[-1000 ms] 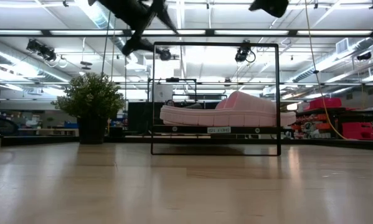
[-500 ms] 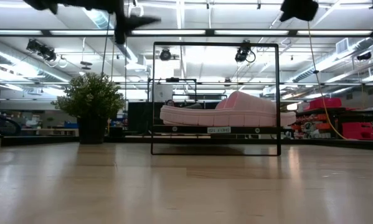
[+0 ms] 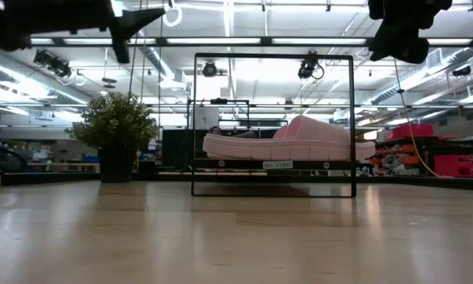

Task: Pick and place slides into the shelf
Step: Return to Home Position

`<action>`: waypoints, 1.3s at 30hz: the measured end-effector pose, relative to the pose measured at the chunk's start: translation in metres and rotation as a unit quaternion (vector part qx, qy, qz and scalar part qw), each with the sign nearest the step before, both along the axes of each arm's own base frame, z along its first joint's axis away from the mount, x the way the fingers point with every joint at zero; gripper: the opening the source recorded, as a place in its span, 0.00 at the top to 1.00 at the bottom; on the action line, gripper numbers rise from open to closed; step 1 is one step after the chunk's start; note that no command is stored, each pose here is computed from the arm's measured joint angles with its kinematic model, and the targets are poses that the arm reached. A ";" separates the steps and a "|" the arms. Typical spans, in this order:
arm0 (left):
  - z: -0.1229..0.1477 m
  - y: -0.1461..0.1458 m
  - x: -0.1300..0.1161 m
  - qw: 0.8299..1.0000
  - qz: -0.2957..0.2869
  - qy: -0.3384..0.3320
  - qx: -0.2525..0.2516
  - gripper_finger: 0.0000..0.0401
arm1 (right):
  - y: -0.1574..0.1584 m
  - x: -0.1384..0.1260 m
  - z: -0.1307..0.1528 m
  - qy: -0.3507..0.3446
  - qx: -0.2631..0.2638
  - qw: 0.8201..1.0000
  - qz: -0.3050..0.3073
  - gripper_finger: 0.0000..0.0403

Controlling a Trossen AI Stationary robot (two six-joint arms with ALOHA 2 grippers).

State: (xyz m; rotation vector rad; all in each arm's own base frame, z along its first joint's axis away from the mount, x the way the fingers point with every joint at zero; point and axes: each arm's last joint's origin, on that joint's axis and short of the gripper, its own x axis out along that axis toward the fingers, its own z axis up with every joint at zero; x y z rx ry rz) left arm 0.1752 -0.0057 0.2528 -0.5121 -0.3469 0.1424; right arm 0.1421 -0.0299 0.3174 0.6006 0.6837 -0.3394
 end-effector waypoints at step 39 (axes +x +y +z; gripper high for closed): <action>-0.036 0.008 -0.088 0.990 0.026 -0.101 0.090 0.98 | -0.002 -0.001 -0.001 0.004 0.008 0.999 -0.049 0.98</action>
